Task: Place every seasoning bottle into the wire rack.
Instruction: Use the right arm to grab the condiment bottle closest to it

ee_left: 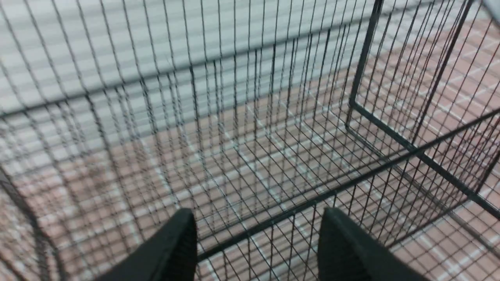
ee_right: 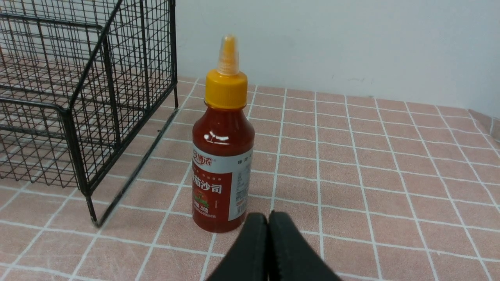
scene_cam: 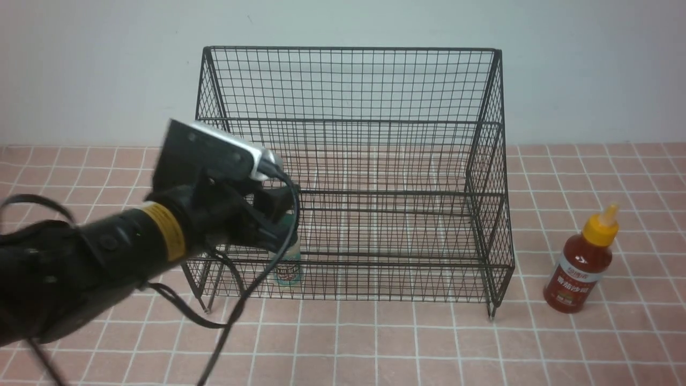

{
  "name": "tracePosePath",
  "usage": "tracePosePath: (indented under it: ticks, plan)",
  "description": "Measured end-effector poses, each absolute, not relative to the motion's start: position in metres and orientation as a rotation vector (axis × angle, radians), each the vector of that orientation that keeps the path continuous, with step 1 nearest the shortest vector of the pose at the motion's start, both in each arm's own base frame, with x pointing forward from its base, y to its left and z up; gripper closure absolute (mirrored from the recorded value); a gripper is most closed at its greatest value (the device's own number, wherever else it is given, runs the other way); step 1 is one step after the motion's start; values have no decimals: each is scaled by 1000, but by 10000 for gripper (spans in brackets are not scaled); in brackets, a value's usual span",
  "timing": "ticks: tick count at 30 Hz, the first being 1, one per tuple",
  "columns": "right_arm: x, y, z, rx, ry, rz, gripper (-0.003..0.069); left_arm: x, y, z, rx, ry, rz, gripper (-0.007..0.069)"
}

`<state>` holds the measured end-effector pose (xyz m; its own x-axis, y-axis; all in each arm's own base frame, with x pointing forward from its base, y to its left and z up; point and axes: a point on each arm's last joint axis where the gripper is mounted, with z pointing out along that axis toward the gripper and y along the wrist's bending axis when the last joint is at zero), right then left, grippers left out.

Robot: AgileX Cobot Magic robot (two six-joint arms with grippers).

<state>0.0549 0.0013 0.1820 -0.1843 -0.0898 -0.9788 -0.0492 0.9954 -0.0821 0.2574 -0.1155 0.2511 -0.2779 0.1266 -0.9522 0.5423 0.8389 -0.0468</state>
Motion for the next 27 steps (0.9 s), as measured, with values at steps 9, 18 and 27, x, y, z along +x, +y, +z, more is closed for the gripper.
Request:
tracePosePath:
  ticks: [9, 18, 27]
  plan:
    - [55, 1, 182, -103, 1757, -36, 668, 191, -81, 335, 374, 1658, -397, 580]
    - [55, 1, 182, -103, 1757, -36, 668, 123, -58, 382, 385, 1390, -347, 632]
    - [55, 1, 182, -103, 1757, -36, 668, 80, -50, 398, 504, 1209, -309, 632]
